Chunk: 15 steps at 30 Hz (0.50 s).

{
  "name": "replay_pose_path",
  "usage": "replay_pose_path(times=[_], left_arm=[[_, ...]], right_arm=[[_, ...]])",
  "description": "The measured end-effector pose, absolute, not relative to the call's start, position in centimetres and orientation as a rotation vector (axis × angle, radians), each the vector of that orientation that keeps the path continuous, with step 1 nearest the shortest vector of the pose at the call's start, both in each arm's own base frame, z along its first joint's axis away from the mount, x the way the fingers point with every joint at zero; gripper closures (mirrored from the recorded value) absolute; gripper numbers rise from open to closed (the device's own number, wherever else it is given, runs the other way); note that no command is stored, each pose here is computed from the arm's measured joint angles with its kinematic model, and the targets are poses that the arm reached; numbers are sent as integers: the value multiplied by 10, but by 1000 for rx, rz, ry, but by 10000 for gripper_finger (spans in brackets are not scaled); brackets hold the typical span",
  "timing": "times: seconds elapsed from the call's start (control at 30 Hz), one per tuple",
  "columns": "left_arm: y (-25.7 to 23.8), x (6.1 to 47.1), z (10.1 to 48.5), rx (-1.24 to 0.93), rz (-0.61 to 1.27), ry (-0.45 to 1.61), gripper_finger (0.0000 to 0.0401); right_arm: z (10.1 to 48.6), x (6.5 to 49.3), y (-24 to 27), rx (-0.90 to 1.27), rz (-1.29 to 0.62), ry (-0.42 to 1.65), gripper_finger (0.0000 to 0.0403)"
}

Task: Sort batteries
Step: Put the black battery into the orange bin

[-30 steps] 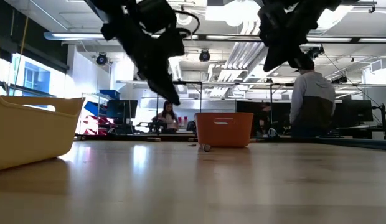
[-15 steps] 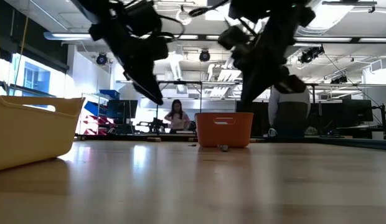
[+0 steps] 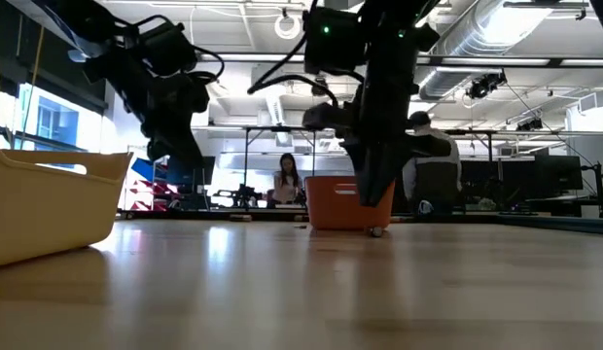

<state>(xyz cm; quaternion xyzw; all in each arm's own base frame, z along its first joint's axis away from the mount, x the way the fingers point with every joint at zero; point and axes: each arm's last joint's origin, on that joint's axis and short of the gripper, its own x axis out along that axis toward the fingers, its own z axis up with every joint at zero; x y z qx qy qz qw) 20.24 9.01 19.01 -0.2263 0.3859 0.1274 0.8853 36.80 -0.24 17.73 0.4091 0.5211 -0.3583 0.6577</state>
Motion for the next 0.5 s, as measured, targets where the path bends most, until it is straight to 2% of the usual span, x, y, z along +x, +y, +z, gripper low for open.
replay_pose_path(times=[0.3,0.37,0.5], left_arm=[[86,209,194,-491,246,743,401],[86,209,194,-500,250,740,401],[86,209,194,-516,256,739,401]], right_arm=[[173,357,-14,913,-864,1261,214],[162,355,-18,917,-888,1288,198],[155,354,-26,928,-903,1277,191]])
